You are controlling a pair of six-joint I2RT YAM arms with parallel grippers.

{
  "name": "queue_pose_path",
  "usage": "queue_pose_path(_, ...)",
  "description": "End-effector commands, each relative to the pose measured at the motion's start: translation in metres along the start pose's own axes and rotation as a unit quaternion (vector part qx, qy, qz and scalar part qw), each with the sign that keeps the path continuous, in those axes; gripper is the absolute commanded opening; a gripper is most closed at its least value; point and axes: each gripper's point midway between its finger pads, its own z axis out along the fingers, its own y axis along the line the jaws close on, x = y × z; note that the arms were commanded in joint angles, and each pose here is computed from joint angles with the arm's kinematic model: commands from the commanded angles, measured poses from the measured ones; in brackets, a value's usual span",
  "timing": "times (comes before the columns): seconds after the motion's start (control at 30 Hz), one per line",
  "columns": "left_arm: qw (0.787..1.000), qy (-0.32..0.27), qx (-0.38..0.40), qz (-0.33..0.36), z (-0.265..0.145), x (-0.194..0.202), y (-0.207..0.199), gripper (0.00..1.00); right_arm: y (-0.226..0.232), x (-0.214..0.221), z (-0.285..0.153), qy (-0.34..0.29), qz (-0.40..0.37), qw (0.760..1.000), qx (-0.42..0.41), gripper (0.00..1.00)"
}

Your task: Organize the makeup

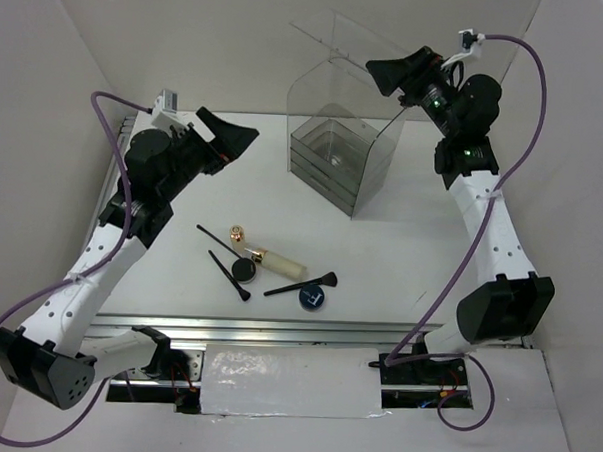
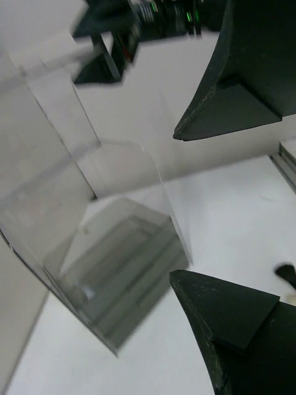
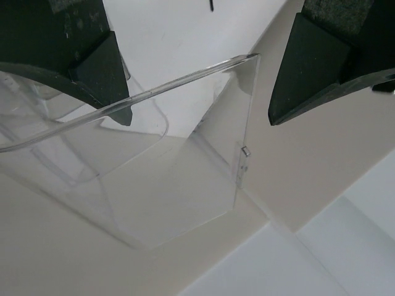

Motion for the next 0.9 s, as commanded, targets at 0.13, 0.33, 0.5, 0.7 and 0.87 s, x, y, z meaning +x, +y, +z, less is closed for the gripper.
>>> queue_pose_path(0.13,0.989,0.048,-0.117,0.072,-0.035,0.031,0.067,0.99,-0.018,-0.066,0.014,-0.080,-0.024,0.997,0.005,1.00)
queue_pose_path(0.33,0.981,0.067,-0.161,0.091,-0.057,0.042,0.090,0.99,-0.036,-0.084,0.013,-0.090,-0.019,0.996,0.006,1.00)
queue_pose_path(0.5,0.976,0.068,-0.183,0.096,-0.070,0.047,0.103,0.99,-0.035,-0.082,0.014,-0.088,-0.017,0.996,0.000,1.00)
queue_pose_path(0.7,0.973,0.080,-0.191,0.099,-0.073,0.051,0.107,1.00,-0.035,-0.085,0.012,-0.085,-0.021,0.996,-0.001,1.00)
queue_pose_path(0.87,0.967,0.087,-0.216,0.103,-0.078,0.053,0.116,0.99,-0.041,-0.086,0.010,-0.085,-0.025,0.996,0.011,1.00)
